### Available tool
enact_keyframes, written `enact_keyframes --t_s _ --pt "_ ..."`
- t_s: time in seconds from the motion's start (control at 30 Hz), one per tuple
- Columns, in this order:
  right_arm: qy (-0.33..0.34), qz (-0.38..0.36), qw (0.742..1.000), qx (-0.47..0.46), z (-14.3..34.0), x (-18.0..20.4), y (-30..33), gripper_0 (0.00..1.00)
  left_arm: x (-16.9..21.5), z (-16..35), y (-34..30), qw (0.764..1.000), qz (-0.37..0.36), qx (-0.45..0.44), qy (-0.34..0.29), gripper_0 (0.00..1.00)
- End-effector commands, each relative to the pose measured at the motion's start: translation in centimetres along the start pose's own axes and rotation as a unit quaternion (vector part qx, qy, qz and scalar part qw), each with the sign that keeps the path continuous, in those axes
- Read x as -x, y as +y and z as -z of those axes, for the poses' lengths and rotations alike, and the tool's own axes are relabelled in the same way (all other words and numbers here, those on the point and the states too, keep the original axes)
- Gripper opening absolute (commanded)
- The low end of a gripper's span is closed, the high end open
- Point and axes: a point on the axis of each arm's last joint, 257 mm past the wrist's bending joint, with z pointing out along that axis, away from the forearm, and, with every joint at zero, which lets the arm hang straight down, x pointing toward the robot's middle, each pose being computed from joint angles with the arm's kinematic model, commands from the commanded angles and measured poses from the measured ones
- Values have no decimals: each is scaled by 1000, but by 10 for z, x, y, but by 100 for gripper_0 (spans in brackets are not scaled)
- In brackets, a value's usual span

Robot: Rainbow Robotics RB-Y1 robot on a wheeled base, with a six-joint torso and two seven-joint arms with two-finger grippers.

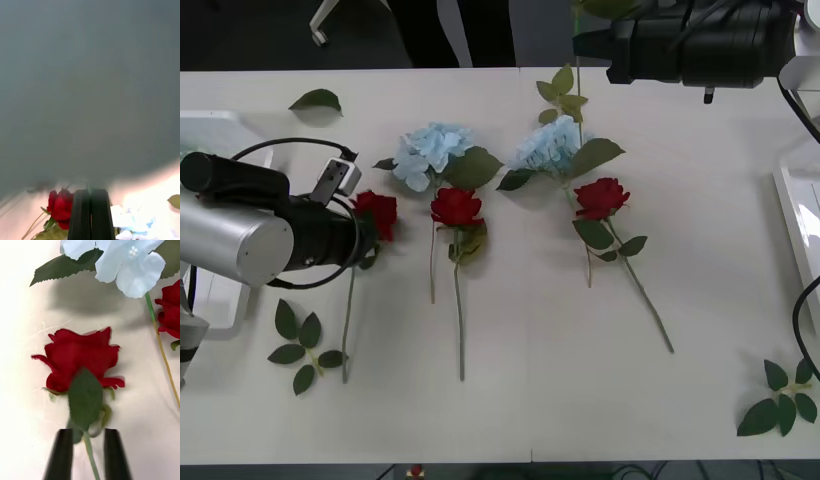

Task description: Place the red flowers into the right box and the blue flowers into the left box. If a person shows an open palm, hand one flower to the person first, then continue sorting.

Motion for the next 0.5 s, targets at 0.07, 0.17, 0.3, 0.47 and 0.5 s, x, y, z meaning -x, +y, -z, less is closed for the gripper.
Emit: enact_keyframes --t_s 0.07,0.17,0.3,0.47,0.5 --pt "-17 48 999 10 7 28 10 0 6 8 17 1000 -21 16 -12 100" --pt "-19 50 998 18 6 29 14 0 8 10 13 999 -26 11 -15 100" --pt "-23 53 998 25 4 29 19 0 27 23 -13 998 -34 -25 -43 100" --pt "-32 53 997 40 -3 29 29 0 55 55 -49 991 -31 -96 -90 100" --pt "-36 52 997 46 -5 29 33 0 63 64 -55 988 -32 -112 -103 100"
